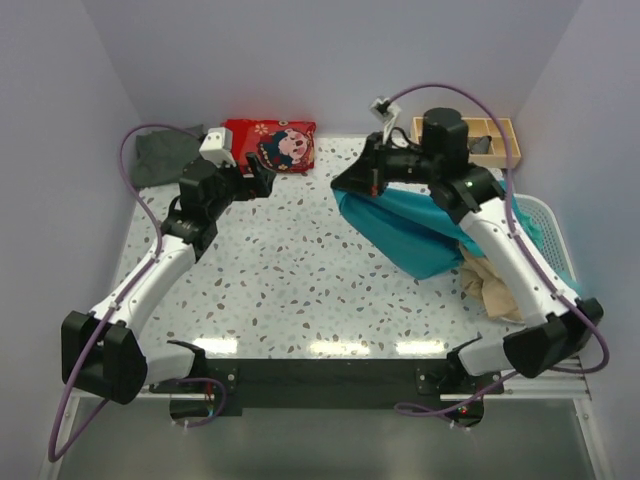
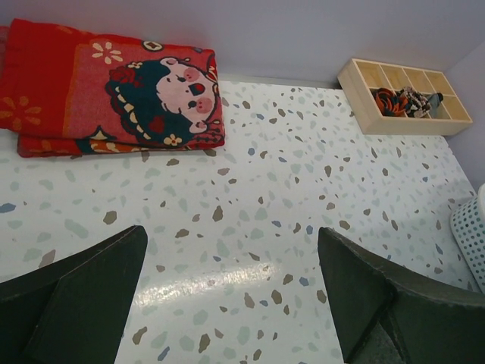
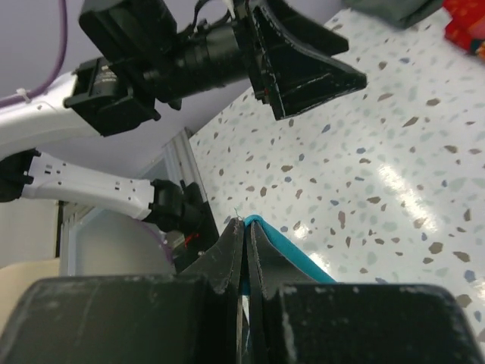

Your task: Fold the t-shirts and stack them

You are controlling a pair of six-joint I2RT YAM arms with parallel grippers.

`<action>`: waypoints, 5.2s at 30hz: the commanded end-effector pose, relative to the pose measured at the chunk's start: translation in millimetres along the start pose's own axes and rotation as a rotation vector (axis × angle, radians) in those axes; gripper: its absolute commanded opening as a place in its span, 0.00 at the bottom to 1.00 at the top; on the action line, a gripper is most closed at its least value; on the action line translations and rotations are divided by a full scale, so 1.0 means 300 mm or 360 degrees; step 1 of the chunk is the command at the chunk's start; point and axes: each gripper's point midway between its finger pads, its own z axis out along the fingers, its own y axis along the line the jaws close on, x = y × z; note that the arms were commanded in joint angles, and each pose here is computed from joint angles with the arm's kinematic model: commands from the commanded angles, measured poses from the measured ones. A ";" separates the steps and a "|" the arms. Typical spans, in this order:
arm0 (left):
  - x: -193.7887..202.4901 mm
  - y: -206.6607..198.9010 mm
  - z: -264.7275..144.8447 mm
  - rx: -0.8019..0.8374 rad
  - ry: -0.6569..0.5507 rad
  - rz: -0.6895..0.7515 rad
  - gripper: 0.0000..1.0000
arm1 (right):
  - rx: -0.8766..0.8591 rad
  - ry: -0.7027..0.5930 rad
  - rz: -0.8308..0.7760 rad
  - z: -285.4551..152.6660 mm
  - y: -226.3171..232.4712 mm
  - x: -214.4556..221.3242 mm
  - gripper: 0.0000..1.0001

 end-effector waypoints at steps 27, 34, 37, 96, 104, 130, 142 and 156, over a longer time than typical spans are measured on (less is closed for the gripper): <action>-0.138 0.084 -0.123 -0.0308 -0.0268 -0.0115 1.00 | -0.0369 -0.0021 -0.0264 0.308 0.277 -0.208 0.00; -0.237 0.084 -0.281 -0.0307 -0.0561 -0.0149 1.00 | 0.0845 0.0246 -0.0118 0.303 -0.320 0.091 0.45; -0.240 -0.005 -0.256 -0.0080 -0.0499 -0.0023 1.00 | 0.1454 0.0188 -0.0163 0.083 -0.474 0.136 0.55; 0.863 -0.417 0.090 0.0679 0.0949 0.0037 1.00 | 0.2628 0.0319 0.0333 -0.607 -0.643 0.837 0.75; 0.847 -0.417 0.088 0.0675 0.0938 0.0056 1.00 | 0.2721 0.0460 0.0383 -0.575 -0.708 0.930 0.54; 0.860 -0.430 0.100 0.0714 0.0968 0.0075 1.00 | 0.3057 0.0104 0.0208 -0.922 -0.505 0.649 0.90; 0.827 -0.439 0.093 0.0730 0.0953 0.0119 1.00 | 0.3027 0.0529 0.0340 -0.854 -0.612 0.773 0.88; 0.846 -0.418 0.096 0.0715 0.1010 0.0201 1.00 | 0.3011 0.0740 0.0473 -0.855 -0.675 0.826 0.19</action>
